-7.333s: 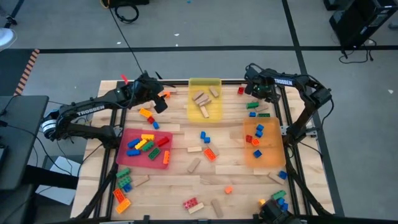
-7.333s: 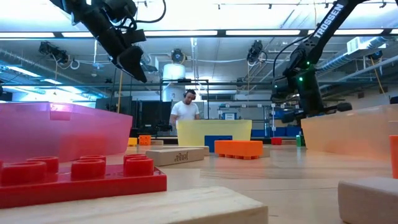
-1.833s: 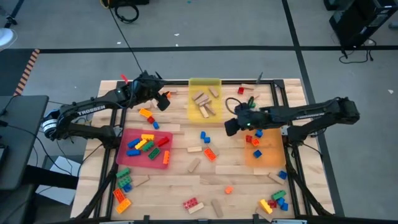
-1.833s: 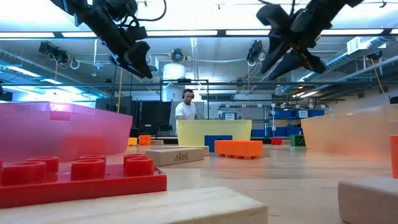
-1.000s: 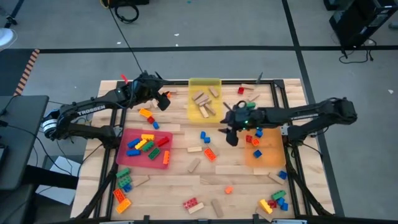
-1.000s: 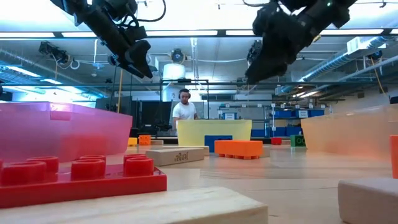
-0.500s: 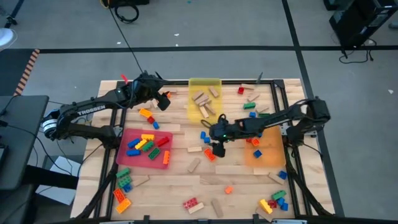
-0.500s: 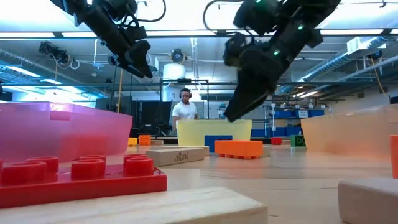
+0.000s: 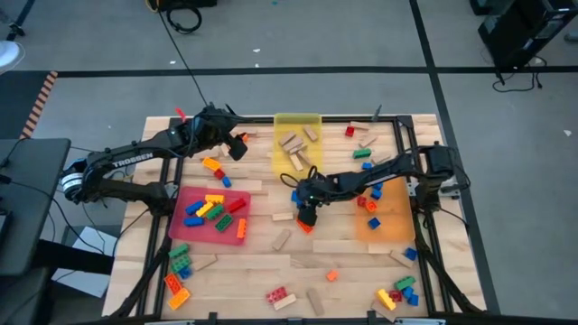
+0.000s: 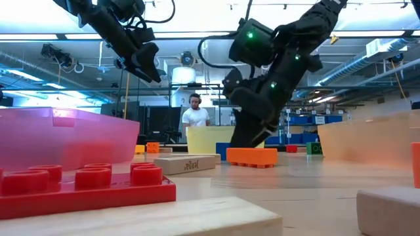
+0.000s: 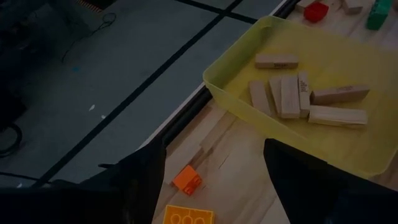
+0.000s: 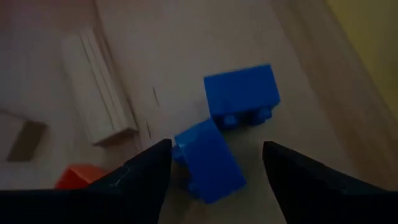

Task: Sort blocks by size
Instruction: Put the 1 stud blue game piece into the orange bin

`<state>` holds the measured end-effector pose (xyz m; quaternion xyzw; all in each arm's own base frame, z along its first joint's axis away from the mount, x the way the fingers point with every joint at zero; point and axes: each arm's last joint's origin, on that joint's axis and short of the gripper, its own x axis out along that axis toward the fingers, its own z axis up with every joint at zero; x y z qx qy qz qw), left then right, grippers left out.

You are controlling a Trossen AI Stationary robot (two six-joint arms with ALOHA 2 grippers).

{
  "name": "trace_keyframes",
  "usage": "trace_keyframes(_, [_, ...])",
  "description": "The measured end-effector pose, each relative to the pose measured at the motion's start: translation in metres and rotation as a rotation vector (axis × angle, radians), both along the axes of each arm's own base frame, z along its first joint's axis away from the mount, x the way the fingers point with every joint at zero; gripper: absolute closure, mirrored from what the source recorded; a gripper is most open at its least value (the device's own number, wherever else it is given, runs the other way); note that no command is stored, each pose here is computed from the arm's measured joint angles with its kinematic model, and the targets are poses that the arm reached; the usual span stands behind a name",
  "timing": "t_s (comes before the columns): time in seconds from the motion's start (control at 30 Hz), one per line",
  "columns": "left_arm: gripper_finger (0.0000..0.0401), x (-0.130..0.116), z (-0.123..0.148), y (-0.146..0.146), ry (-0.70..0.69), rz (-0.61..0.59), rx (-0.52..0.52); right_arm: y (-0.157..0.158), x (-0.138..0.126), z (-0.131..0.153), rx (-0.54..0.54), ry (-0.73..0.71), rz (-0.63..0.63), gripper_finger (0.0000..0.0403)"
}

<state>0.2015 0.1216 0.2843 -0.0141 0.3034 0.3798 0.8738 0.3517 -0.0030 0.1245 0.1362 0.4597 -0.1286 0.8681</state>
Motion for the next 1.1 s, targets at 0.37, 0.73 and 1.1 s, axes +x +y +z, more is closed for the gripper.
trace_keyframes(0.37, [0.0121, 0.0, 0.0, 0.0, 0.0, 0.0, 0.001, -0.001, 0.001, -0.007, -0.046, 0.013, 0.001, 0.0218])
trace_keyframes(0.73, [0.0121, 0.0, 0.0, 0.0, -0.002, 0.0, 0.001, -0.001, -0.008, 0.043, -0.01, -0.118, -0.039, 0.0301])
trace_keyframes(1.1, [0.0121, 0.001, 0.001, 0.0, -0.023, 0.007, 0.001, -0.002, -0.105, 0.136, 0.105, -0.077, -0.536, 0.0301])
